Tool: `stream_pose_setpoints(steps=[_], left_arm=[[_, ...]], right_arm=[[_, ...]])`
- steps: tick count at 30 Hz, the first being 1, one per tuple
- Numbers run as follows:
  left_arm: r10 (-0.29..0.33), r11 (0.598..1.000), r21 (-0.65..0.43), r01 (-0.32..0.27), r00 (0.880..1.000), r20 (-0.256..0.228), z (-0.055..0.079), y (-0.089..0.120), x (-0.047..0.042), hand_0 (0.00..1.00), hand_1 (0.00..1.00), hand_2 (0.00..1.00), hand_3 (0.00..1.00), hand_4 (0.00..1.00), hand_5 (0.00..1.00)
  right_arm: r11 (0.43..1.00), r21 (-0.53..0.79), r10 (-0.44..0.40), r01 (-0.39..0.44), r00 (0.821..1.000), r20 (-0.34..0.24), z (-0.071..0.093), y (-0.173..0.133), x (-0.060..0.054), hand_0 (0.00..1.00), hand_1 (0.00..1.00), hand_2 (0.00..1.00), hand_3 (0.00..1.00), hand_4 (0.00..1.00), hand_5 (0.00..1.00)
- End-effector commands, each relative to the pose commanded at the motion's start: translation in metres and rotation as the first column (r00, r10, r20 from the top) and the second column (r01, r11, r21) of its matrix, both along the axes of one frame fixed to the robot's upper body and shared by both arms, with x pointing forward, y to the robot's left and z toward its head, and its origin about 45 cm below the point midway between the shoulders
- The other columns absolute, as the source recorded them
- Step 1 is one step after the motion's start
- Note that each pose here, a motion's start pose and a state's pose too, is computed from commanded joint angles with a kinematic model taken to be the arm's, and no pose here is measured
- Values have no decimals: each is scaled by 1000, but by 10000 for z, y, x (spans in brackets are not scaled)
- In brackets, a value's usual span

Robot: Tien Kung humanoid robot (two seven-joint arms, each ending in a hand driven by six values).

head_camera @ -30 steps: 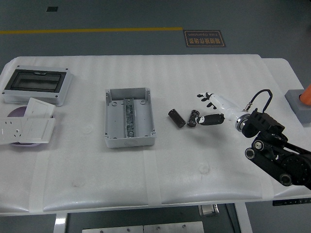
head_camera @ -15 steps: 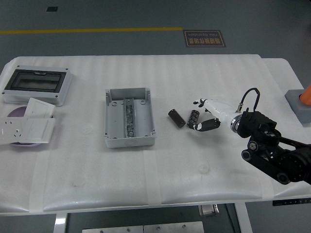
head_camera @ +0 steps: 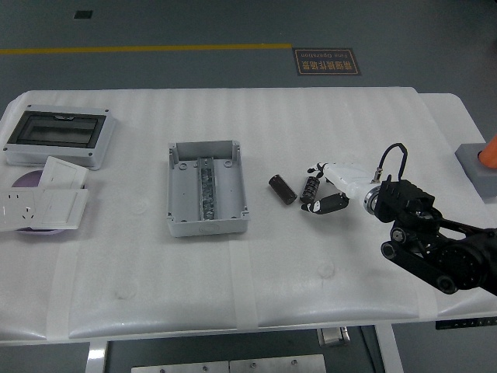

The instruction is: Pick up the battery,place it into the box

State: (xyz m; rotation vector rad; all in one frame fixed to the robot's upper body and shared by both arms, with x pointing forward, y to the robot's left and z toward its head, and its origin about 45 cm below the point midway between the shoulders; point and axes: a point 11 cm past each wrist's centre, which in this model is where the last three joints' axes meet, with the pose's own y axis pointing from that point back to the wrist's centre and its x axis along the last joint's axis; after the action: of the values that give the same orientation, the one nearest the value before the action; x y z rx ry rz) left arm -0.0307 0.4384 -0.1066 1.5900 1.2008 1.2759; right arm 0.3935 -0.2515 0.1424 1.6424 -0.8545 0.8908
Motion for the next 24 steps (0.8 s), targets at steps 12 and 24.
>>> stream_pose_setpoints(steps=[12,24], left_arm=[[2,1000,2,-2,1000,7,0,3,1,651,664,619,593,459,413],[3,1000,6,-3,1000,15,0,10,12,650,664,619,594,456,416]], right_arm=[[1000,2,9,-9,1000,9,-30,41,-13,653,637,596,694,796,423],[999,-8,46,-46,997,56,22,98,2,642,604,515,615,605,268]])
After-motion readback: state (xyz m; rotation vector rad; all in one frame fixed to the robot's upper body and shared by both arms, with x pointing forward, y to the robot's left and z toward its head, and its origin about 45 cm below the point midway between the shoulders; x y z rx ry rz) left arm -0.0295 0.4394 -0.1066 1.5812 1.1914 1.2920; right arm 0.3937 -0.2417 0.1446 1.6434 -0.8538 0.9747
